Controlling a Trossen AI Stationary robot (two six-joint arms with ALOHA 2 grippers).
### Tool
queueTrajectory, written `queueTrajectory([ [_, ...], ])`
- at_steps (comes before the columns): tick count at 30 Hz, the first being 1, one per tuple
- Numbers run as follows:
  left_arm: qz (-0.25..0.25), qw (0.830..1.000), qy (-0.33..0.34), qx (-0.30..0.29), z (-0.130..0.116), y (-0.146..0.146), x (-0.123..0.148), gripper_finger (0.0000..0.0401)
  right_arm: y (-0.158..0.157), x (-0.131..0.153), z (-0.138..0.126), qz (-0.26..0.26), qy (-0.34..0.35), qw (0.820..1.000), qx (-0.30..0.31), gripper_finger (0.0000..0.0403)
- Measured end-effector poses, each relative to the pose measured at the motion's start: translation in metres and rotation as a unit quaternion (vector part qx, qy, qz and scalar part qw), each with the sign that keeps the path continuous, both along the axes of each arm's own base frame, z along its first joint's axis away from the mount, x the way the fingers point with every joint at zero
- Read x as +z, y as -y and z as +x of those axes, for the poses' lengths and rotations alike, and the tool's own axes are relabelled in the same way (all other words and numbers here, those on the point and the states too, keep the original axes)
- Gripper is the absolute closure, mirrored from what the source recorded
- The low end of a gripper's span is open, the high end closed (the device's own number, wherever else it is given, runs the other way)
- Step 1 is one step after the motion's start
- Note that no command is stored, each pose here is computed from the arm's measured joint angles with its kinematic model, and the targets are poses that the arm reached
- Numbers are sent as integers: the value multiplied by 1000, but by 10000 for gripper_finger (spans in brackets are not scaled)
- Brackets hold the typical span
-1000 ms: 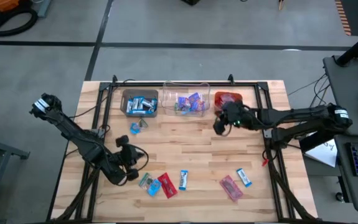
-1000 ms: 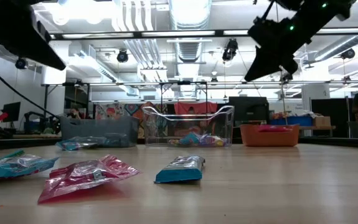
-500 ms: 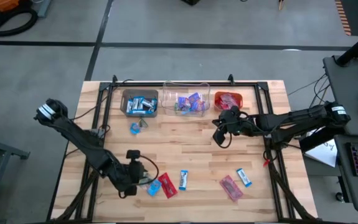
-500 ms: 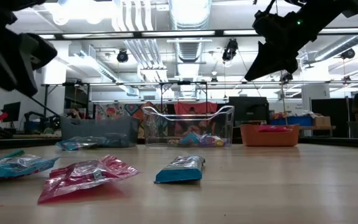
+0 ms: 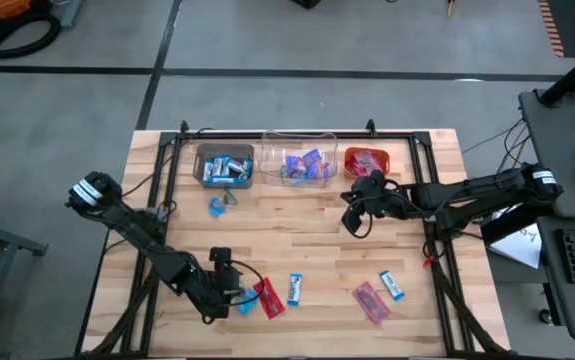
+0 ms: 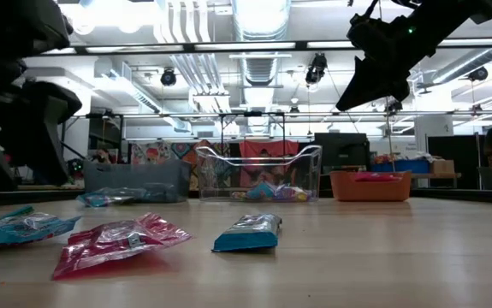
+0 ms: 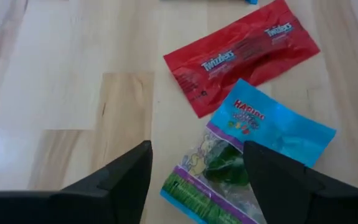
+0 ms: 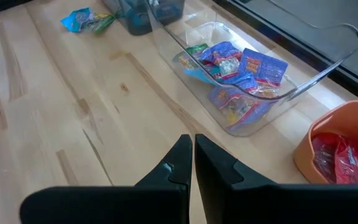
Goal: Sort candy
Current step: Put the light blue candy into the transparent bin
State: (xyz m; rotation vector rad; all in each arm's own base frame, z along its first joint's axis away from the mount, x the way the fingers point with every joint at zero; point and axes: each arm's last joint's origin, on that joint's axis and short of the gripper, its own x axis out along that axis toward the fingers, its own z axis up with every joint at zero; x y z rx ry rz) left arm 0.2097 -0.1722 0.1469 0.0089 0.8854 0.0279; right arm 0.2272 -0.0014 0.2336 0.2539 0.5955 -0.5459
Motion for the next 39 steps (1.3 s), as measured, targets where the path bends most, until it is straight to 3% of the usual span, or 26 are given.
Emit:
queueTrajectory([
  [17,-71,996,31,32,-20,-17,-38,181,0,0,0,3,2,1000,-3,390],
  [23,-69,997,23,27,-23,-20,-41,244,0,-2,3,3,6,1000,-3,390],
  [30,-50,998,3,27,-27,-23,-45,383,-1,-14,12,2,-16,1000,-3,390],
  [39,-38,999,10,7,-27,-22,-35,399,-3,-22,27,-13,-5,1000,14,390],
])
